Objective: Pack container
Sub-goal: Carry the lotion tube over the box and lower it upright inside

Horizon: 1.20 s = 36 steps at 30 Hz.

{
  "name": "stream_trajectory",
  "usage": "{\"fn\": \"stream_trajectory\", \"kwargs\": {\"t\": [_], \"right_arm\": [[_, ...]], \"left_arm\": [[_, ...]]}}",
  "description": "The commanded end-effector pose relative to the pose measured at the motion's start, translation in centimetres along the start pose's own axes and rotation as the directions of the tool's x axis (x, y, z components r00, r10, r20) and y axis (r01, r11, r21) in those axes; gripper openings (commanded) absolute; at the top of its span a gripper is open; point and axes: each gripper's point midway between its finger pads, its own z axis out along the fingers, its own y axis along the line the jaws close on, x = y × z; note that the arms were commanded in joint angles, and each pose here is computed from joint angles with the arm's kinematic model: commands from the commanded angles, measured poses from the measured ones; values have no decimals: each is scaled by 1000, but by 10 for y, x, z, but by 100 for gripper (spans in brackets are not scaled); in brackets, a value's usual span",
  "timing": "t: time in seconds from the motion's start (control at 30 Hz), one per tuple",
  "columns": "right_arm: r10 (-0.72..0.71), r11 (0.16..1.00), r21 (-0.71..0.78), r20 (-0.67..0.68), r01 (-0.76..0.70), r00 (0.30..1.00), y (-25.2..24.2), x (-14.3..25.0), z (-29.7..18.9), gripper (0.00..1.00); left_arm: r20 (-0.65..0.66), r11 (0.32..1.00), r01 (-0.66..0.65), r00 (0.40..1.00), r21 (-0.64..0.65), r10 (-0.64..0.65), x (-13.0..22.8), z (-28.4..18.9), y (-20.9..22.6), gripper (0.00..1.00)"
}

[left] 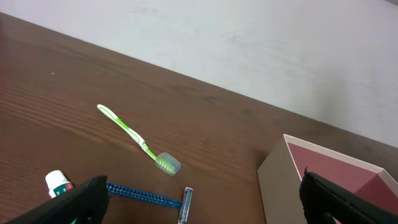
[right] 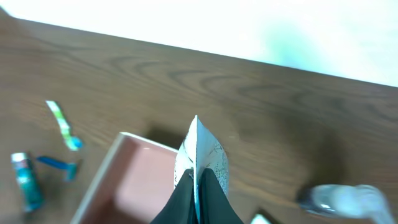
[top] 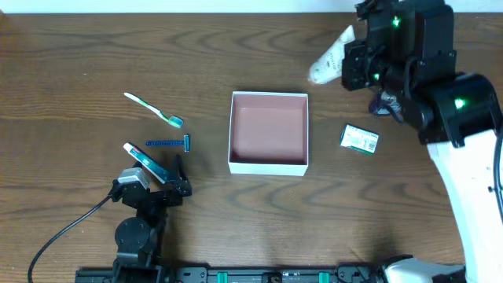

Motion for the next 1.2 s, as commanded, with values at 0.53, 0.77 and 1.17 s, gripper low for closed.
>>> {"fn": "stream_trajectory", "kwargs": {"t": [0.53, 0.77, 1.17], "right_arm": [[145, 989, -16, -72, -147, 987, 109, 33, 62, 1], [121, 992, -8, -98, -122, 988, 131, 48, 93, 1], [123, 992, 30, -162, -120, 979, 133, 71, 132, 1]], "left_arm": [[-48, 999, -24, 999, -36, 22, 17, 1, 10, 98], [-48, 999, -24, 999, -36, 22, 17, 1, 10, 98], [-48, 999, -24, 999, -36, 22, 17, 1, 10, 98]]}}
